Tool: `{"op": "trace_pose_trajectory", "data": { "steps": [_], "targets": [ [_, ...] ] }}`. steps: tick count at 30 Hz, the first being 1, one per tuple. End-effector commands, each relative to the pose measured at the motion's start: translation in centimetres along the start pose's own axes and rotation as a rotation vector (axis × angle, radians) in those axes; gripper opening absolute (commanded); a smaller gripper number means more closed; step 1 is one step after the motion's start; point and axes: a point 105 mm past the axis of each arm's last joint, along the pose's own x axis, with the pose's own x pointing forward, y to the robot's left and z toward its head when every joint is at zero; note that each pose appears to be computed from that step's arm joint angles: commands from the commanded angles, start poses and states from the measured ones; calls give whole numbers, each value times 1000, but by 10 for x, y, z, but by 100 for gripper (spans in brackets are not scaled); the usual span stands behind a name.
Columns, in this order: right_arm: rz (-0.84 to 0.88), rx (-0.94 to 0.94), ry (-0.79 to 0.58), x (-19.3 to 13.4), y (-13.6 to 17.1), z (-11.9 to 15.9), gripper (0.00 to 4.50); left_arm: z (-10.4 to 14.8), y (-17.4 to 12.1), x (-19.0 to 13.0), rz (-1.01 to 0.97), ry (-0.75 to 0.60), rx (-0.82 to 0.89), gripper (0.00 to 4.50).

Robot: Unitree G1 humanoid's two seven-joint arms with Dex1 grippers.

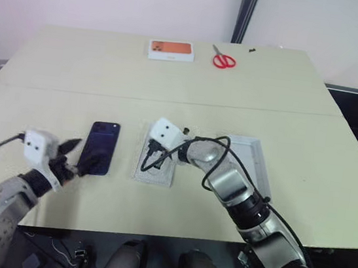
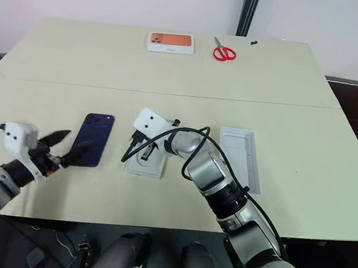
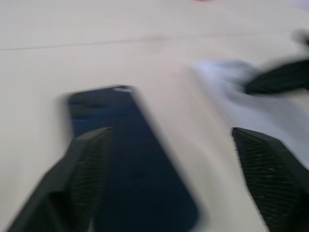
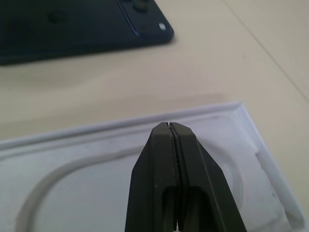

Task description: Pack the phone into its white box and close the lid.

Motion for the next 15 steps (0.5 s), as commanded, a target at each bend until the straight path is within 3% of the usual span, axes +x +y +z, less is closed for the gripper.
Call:
{"op": "trace_pose_trajectory", "data": {
  "steps": [1, 4, 9, 15],
  "targets": [
    [-8, -15, -90, 1, -1, 24, 0, 8, 23, 0, 154, 14, -54, 450],
    [-14, -16, -105, 9, -2, 35, 0, -3, 38, 7, 237, 184, -94, 450],
    [11, -20, -56, 28, 4, 45, 0, 1, 48, 17, 246, 290, -186, 450],
    [55, -36, 23, 39, 16, 39, 0, -16, 18, 30, 72, 473, -286, 450]
  ]
}}
